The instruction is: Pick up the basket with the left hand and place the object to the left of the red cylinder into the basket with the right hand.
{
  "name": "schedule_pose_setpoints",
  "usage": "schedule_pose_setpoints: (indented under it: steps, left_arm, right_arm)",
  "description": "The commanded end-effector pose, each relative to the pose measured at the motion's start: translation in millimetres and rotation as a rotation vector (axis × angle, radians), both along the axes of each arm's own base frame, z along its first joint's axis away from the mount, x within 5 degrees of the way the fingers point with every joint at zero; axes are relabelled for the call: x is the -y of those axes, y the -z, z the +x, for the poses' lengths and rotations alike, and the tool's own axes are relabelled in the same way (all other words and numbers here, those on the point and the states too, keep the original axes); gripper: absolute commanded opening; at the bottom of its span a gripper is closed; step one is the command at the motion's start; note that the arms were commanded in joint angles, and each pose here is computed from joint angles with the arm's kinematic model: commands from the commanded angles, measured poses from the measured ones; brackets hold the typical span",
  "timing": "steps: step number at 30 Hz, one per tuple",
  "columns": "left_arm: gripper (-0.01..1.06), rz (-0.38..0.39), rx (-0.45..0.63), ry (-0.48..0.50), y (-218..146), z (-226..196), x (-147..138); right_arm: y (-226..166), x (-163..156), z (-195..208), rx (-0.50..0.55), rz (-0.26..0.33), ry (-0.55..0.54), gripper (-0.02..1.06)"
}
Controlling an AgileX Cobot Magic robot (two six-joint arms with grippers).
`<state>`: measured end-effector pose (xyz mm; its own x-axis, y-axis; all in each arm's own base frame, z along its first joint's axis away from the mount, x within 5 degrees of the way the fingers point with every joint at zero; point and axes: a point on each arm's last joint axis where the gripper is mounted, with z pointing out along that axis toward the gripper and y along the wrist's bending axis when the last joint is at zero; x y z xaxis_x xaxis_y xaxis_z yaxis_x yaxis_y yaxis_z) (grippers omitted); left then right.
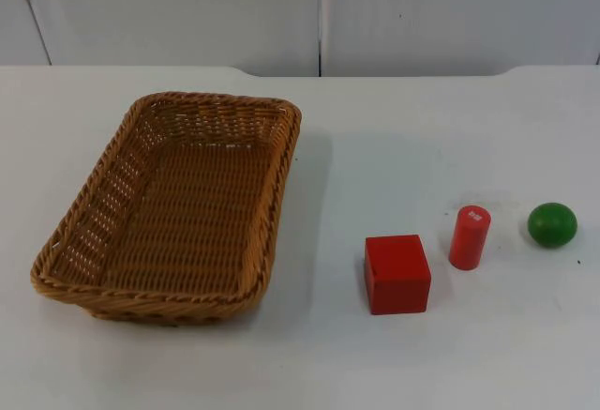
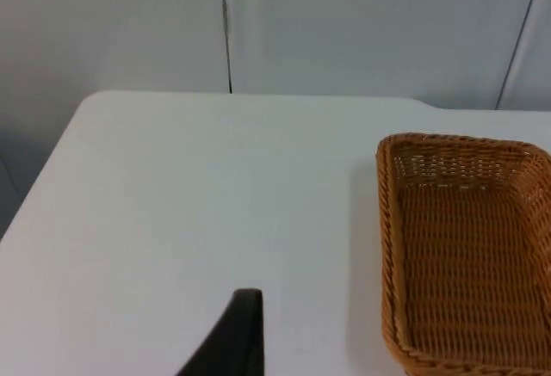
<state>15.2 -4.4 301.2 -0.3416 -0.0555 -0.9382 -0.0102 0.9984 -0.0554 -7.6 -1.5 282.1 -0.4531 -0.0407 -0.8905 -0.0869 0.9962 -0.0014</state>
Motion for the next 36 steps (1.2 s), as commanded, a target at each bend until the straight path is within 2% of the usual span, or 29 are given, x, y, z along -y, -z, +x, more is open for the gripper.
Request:
schedule_pose_setpoints:
  steps: [1, 16, 24, 28, 36]
  left_arm:
    - [1.05, -0.023, 0.020, 0.013, -4, 3, 1]
    - [1.05, -0.112, 0.006, 0.060, -9, 26, 7]
    - [1.05, -0.105, -0.002, 0.067, -15, 36, 7]
    - [1.05, -0.064, 0.005, 0.081, -32, 44, 7]
    - [1.05, -0.066, -0.013, 0.080, -45, 56, 6]
  right_arm:
    - [2, 0, 0, -0.002, 0.006, 0.001, 1.05]
    - [2, 0, 0, -0.002, 0.006, 0.001, 1.05]
    - [2, 0, 0, -0.002, 0.006, 0.001, 1.05]
    - [2, 0, 0, -0.002, 0.006, 0.001, 1.05]
    - [2, 0, 0, -0.002, 0.006, 0.001, 1.05]
